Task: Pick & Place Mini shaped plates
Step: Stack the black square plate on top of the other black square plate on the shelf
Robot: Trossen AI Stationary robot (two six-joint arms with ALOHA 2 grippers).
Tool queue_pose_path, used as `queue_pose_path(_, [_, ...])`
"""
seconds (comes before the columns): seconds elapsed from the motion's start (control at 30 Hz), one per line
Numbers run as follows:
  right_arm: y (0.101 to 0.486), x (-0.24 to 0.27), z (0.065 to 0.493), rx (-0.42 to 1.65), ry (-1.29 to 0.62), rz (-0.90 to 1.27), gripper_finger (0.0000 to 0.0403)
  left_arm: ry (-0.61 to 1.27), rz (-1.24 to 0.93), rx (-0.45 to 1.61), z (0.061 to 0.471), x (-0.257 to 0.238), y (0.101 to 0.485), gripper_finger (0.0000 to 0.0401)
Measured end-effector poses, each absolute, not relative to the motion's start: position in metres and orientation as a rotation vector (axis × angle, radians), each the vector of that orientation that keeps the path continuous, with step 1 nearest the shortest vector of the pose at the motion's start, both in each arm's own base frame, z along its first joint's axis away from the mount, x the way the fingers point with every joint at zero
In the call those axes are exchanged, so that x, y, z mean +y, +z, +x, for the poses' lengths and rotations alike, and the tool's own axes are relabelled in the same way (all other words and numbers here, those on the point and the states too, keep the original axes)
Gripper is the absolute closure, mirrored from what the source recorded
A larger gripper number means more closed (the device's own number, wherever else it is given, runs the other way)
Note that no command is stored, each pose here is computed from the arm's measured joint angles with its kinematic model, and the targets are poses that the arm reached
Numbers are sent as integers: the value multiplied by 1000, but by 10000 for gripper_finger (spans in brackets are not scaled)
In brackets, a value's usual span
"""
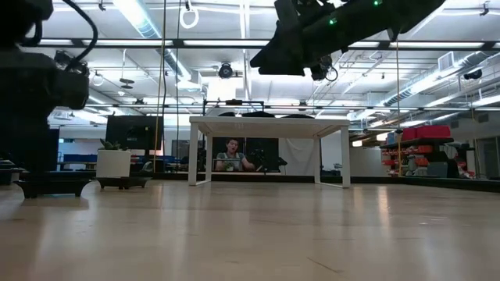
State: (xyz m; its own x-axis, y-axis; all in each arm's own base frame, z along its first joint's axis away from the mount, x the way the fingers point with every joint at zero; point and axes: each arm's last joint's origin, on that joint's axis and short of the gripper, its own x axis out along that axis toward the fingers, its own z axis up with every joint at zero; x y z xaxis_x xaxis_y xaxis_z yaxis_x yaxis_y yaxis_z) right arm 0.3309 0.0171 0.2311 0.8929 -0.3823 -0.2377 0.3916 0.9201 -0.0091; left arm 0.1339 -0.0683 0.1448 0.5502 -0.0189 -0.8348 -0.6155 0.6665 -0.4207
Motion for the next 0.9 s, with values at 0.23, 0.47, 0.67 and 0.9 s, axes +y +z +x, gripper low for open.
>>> queue_pose_path(0.23, [231, 17, 331, 244, -402, 37, 239, 339, -825, 827, 135, -68, 131, 225])
queue_pose_path(0.47, [231, 17, 331, 244, -400, 38, 239, 332, -750, 832, 132, -66, 126, 297])
queue_pose_path(0.67, [231, 20, 331, 240, -395, 59, 239, 305, -689, 839, 132, -66, 126, 372])
queue_pose_path(0.9, [231, 28, 330, 244, -367, 41, 239, 292, -662, 842, 132, -66, 126, 393])
